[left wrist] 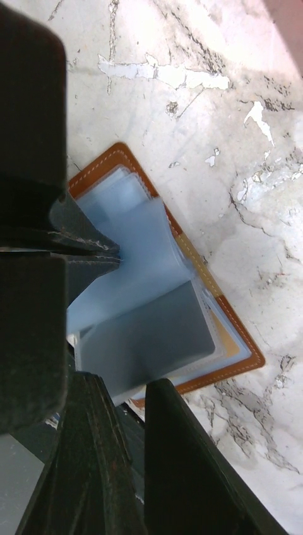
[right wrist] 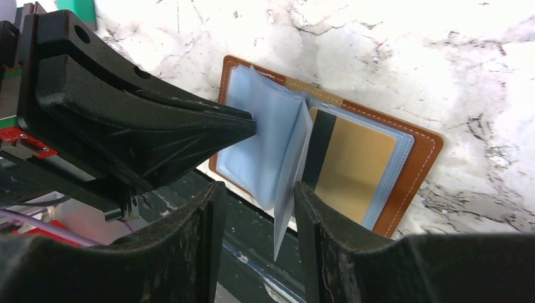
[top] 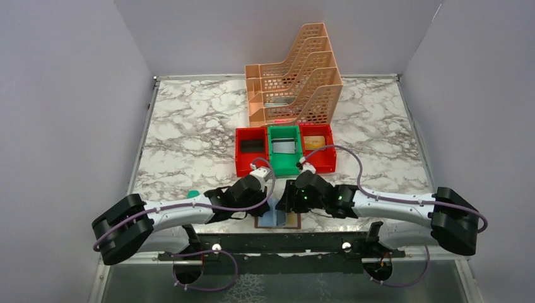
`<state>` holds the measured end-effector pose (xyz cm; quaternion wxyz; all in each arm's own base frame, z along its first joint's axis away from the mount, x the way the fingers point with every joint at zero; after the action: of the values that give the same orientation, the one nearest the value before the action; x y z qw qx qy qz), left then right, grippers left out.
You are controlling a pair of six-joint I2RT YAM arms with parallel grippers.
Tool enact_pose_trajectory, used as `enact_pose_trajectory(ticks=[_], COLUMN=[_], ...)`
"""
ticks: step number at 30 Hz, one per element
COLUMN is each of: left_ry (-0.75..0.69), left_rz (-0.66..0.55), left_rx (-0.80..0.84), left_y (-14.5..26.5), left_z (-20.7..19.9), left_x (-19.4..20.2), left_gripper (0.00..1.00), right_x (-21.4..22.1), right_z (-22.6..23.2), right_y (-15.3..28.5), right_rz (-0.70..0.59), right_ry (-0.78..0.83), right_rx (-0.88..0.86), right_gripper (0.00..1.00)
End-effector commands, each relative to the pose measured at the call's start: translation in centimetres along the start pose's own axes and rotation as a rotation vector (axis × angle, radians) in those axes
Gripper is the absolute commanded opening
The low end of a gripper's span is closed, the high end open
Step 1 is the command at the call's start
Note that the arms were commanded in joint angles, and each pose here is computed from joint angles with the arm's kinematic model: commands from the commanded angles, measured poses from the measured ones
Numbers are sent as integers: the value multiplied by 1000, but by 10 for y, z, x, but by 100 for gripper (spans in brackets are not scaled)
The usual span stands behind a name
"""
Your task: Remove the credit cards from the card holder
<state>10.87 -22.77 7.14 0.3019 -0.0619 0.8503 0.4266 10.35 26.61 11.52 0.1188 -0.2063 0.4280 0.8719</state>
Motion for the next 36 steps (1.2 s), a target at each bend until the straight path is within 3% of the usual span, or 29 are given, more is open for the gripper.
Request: enact_pose_trajectory(ticks=[1,15,26,36], left_ry=[10,38,154,388], left_rz=[-23,-58,-191,-348], left_rx=[25,0,-258,-420], left_y=[4,13,39,60], left_z=[-5,1,33,65], left_x=[-2,-2,-7,2], left_gripper=[0,0,1,12], right_x=[1,4,6,13], right_z=[13,27,39,48], right_y=[0,-19,-36,-54], right_rz=[-5,14,60,137], right_ry=[-44,-122,-160,-176], right_rx=[-101,-198,-243,-281], right_gripper=[48,51,52,50])
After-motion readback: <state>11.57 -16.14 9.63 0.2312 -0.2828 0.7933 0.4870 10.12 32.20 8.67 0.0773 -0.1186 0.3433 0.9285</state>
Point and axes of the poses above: each gripper's point midway between its finger pads, its own y axis back along the fingers, its own z axis along the line the jaws close on, x = y × z, the point moved 6 cm from there along y, back along the fingers, and after that the axes turned 3 degrees about y, right-handed, at the moved point
